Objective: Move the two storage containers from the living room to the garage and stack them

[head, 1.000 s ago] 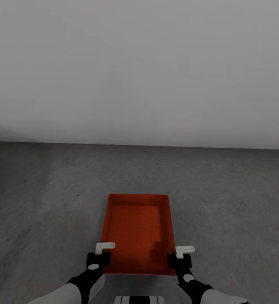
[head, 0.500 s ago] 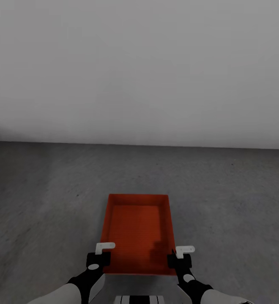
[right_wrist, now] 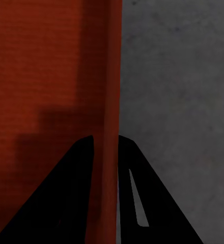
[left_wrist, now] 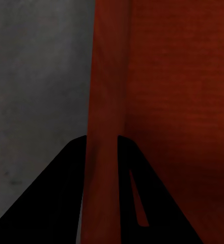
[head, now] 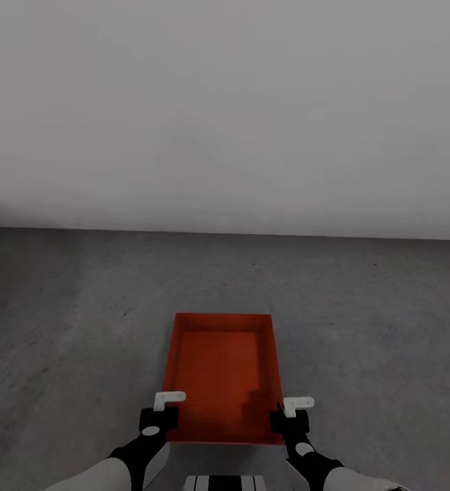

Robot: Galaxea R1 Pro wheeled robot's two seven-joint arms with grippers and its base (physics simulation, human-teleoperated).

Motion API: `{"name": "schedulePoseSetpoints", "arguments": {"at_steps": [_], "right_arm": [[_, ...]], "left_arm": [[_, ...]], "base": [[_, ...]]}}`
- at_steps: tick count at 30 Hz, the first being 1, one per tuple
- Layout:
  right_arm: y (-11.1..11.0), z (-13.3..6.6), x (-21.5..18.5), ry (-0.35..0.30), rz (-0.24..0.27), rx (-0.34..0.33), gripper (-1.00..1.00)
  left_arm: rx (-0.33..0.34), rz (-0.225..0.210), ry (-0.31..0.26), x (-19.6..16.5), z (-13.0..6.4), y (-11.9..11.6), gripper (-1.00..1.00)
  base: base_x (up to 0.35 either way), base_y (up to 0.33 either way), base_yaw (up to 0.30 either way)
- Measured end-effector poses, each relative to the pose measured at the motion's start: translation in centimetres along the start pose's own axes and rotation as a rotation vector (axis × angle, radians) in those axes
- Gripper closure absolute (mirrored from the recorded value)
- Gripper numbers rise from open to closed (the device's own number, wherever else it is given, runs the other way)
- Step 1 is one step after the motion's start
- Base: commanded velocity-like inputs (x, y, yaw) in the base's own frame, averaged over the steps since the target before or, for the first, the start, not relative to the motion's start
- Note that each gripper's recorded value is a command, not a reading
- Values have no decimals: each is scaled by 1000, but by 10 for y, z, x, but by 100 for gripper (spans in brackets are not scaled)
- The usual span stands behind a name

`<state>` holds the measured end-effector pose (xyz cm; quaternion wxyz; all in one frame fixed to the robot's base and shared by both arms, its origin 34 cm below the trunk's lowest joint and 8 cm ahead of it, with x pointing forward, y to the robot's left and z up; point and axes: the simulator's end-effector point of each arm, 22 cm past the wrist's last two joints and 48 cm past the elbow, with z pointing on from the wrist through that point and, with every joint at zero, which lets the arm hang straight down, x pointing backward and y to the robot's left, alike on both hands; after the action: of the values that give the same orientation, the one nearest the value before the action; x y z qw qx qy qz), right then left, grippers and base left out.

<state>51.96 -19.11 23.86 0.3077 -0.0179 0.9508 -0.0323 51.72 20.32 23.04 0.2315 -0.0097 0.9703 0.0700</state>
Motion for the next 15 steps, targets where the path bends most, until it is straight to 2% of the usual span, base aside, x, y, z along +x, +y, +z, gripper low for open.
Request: {"name": "schedulePoseSetpoints", "arguments": {"at_steps": [11, 15], "right_arm": [[0, 0, 0, 1, 0, 0, 100], [1, 6, 7, 1, 1, 0, 100]], "left_arm": [[0, 1, 0, 0, 0, 0, 100], [1, 0, 1, 6, 7, -1, 100]], "base": [[0, 0, 0], [0, 0, 0]]}}
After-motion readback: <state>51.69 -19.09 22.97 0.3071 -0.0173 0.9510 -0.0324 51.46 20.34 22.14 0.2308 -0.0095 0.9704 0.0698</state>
